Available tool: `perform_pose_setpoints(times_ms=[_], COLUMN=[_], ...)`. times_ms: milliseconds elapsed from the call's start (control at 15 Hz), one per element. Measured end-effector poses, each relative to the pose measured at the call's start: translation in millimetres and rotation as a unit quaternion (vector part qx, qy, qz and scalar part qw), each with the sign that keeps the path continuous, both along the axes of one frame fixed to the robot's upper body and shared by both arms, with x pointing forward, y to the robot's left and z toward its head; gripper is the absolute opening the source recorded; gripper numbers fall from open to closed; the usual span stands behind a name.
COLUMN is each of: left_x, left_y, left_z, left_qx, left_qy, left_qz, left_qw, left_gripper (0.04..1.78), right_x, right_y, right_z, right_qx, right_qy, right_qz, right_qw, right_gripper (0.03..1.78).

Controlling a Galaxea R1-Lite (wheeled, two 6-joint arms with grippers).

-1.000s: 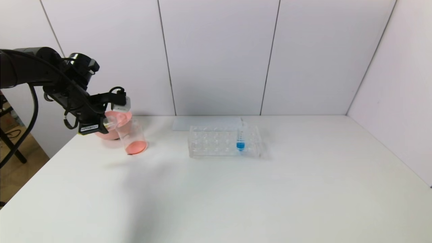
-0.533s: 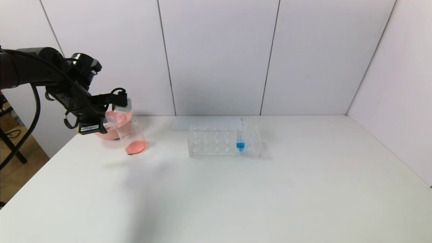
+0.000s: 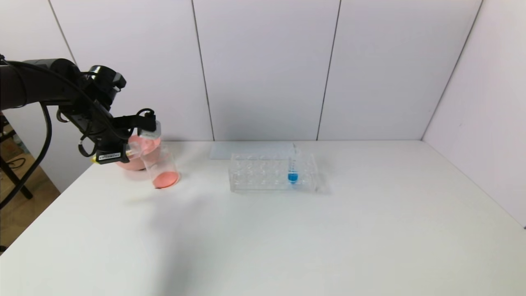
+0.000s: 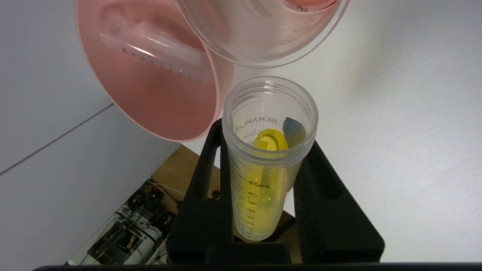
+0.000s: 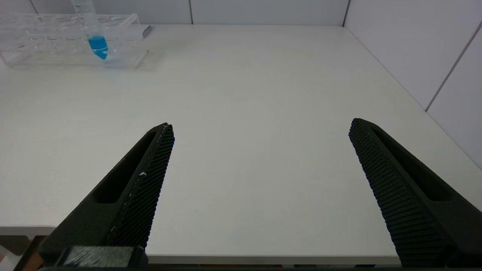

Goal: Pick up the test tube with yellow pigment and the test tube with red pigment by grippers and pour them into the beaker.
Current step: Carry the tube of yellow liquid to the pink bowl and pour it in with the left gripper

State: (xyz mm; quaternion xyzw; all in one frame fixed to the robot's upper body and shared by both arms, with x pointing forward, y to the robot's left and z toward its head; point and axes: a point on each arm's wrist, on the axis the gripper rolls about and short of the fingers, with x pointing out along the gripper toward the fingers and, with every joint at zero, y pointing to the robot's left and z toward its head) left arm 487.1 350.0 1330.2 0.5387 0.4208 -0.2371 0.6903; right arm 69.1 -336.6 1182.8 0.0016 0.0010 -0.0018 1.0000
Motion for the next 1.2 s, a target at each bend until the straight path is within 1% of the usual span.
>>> perform_pose_setpoints(times_ms=[400, 867, 1200], left_x=[1.6, 3.9, 4.4], left_y=[-4.3, -7.8, -8.8], left_z=[-1.2, -3.6, -4.0], left_qx=[0.009, 0.036, 0.041], left_qy=[-0.001, 0.0, -0.001], left_qz=[-0.001, 0.009, 0.012], left_qw=[1.0, 0.999, 0.999], left_gripper=[0.47, 0.47, 0.47], right_x=[0.0, 0.0, 0.0], right_y=[0.0, 0.0, 0.0], right_z=[0.0, 0.0, 0.0], right_qx=[0.0, 0.0, 0.0], right_qy=[0.0, 0.0, 0.0], right_qz=[0.0, 0.0, 0.0], right_qw=[1.0, 1.0, 1.0], right_gripper=[1.7, 1.7, 1.7])
